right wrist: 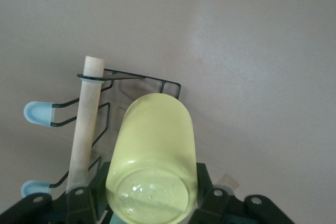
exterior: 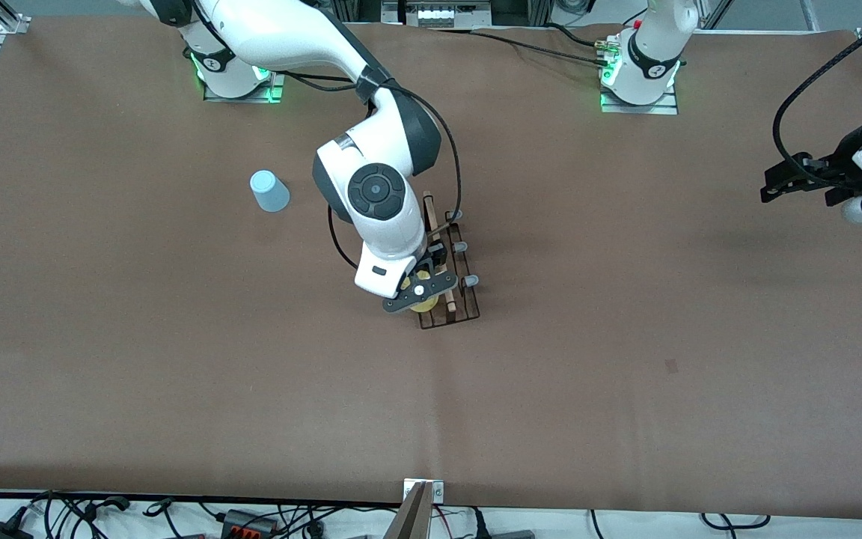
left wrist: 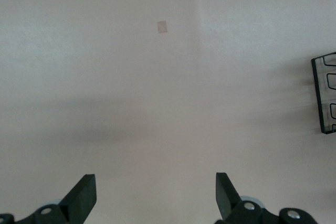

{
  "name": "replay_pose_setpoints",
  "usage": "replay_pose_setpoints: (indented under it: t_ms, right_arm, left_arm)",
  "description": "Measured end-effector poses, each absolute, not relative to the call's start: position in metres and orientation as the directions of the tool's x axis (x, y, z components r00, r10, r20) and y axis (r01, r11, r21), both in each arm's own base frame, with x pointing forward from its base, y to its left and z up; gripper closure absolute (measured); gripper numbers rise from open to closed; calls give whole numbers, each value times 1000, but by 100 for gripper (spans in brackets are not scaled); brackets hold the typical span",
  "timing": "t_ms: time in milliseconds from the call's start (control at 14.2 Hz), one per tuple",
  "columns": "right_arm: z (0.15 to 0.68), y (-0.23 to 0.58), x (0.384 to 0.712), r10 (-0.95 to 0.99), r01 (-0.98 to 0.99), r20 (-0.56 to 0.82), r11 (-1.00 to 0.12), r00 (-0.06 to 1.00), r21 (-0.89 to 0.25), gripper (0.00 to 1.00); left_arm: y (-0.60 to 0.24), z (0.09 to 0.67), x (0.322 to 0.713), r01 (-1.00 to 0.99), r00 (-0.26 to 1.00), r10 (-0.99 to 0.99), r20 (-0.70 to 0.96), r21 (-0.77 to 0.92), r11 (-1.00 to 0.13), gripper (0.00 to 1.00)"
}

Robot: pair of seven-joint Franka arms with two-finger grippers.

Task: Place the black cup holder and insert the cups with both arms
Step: 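Open the right gripper and withdraw it from the yellow cup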

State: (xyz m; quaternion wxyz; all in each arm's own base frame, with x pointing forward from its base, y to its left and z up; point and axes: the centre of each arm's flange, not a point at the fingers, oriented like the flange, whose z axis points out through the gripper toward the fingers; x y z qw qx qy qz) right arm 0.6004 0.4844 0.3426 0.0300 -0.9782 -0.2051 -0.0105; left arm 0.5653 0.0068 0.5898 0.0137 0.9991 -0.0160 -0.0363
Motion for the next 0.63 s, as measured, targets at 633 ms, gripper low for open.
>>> replay_pose_setpoints:
  t_ms: [633]
  right_arm:
    - [343, 489, 595, 407, 407, 18, -912, 913, -52, 0]
  left_arm:
    - [7, 590, 566, -32, 997, -33, -71, 29, -999, 0]
